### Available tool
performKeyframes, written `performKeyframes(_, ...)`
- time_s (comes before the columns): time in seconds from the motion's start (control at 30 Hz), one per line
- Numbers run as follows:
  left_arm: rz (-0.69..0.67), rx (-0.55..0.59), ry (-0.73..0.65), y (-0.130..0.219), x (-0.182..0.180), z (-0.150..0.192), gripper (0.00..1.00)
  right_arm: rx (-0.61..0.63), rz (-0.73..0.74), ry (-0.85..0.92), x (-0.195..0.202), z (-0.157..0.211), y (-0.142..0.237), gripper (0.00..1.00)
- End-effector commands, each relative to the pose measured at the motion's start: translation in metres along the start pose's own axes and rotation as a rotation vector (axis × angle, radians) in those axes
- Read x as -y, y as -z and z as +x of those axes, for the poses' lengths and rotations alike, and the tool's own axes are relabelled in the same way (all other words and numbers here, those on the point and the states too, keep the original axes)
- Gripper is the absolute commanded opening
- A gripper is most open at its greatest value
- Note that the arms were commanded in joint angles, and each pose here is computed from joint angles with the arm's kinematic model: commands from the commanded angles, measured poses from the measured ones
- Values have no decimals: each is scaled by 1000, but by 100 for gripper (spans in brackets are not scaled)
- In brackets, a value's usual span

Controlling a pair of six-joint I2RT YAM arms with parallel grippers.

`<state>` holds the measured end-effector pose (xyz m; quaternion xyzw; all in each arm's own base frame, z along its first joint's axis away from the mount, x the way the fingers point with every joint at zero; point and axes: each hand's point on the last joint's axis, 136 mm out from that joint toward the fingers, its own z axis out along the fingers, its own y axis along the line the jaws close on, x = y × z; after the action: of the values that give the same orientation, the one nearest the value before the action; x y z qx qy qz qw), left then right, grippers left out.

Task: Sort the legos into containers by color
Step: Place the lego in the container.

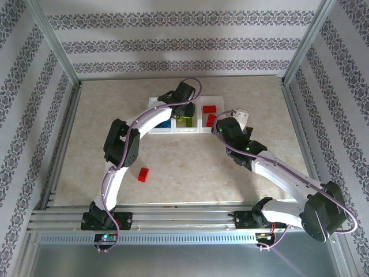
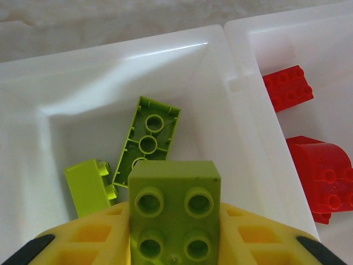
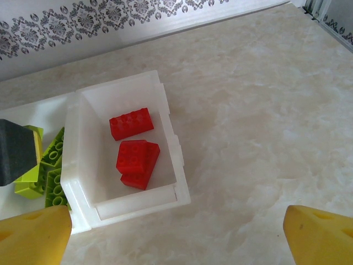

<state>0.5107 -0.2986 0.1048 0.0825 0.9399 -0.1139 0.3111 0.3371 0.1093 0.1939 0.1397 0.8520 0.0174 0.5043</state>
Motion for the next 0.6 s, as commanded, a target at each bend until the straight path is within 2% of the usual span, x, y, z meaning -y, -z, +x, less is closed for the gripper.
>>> performKeyframes(0.0, 19, -23, -35, 2, 13, 2, 37, 15, 14, -5, -1, -7, 0, 99)
performKeyframes(0.2, 22, -18, -35, 2, 15, 0, 41, 19, 14, -3, -1, -8, 1, 98)
performKeyframes(0.3, 23, -15, -35, 5, 15, -1, 47, 20, 13, -4, -1, -8, 1, 98)
performKeyframes(0.57, 30, 26, -31, 26, 18, -16, 48, 21, 13, -1, 2, -8, 3, 98)
